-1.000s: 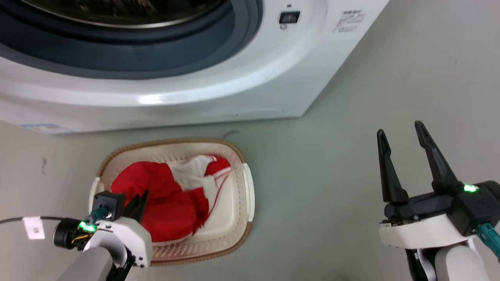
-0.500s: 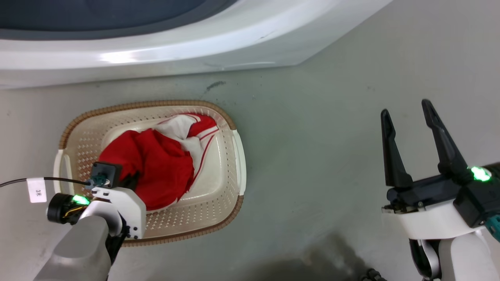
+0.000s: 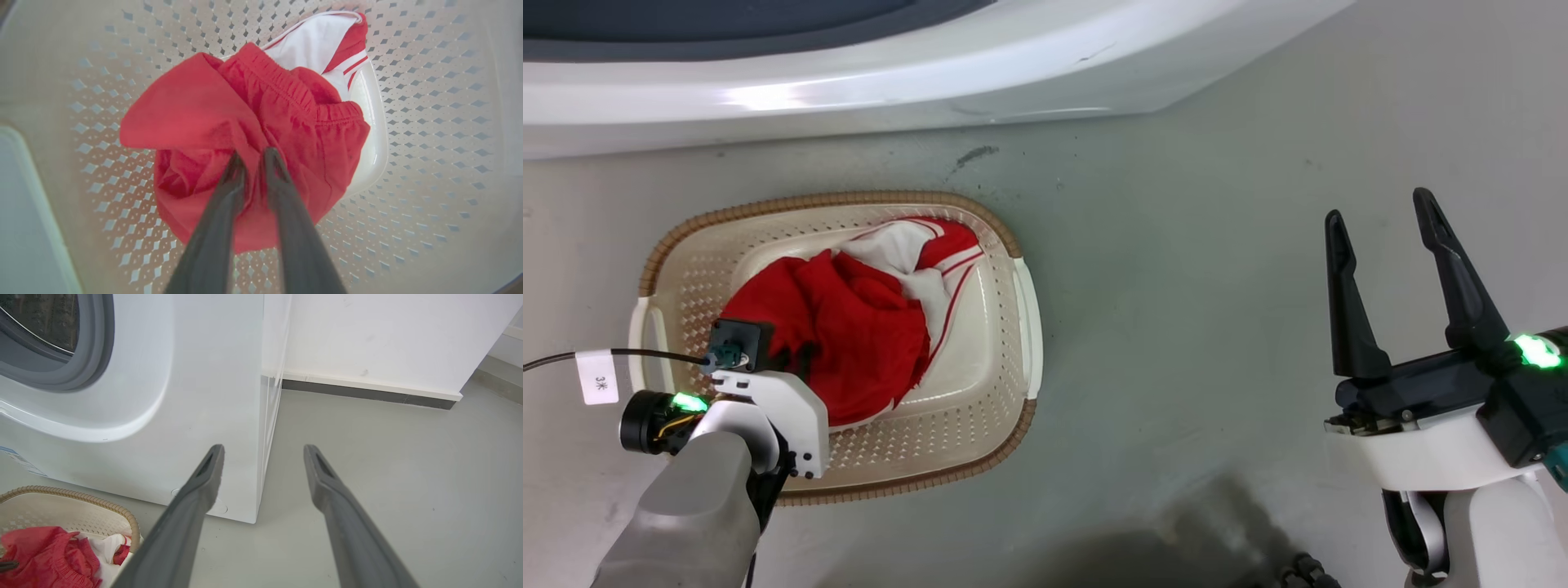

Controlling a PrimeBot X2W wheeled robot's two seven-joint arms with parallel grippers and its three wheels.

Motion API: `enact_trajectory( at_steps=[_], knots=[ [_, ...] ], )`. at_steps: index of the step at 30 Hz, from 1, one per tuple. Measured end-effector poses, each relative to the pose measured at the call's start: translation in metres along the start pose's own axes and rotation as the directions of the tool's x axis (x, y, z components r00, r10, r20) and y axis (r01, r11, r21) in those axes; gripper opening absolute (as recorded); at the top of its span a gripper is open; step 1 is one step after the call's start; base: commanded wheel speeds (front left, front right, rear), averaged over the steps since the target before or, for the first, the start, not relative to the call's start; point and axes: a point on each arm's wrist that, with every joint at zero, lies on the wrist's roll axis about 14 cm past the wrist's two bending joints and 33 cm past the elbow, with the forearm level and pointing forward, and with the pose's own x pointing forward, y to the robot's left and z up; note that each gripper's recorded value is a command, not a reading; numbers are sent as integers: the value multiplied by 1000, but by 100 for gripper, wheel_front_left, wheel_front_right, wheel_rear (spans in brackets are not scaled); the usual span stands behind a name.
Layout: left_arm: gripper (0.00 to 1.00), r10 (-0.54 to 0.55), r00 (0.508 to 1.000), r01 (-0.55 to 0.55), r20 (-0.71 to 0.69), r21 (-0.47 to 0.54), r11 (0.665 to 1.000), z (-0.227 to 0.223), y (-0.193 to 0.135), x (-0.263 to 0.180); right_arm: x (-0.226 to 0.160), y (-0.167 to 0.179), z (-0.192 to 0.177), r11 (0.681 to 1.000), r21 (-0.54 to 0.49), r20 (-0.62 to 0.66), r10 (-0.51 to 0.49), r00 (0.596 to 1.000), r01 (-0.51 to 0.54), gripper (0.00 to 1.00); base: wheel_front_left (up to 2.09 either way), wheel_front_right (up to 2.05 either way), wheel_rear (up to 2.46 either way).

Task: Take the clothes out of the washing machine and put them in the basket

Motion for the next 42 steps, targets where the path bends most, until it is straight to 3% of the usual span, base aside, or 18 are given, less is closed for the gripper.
enact_trajectory(
  at_steps=[10,17,21,28,34,42],
  knots=[
    [100,11,987,-11,162,-1,1000,42,-2,-33,-2,2,37,1000,-11,88,7,996,-6,100,0,0,0],
    [100,41,906,-31,421,-30,999,112,1,-87,-12,-2,76,1000,-18,179,-8,984,11,100,0,0,0],
    [100,92,830,-72,550,-58,996,143,12,-131,-25,-5,96,1000,-17,224,-21,974,26,100,0,0,0],
    [100,180,652,-145,736,-111,983,182,29,-216,-46,2,131,1000,-20,307,-7,952,14,100,0,0,0],
    [100,195,504,-172,842,-123,977,193,18,-280,-70,4,146,1000,-6,344,-13,939,15,100,0,0,0],
    [100,216,354,-231,910,-139,963,180,-3,-344,-103,5,155,1000,18,374,-22,927,17,100,0,0,0]
  ],
)
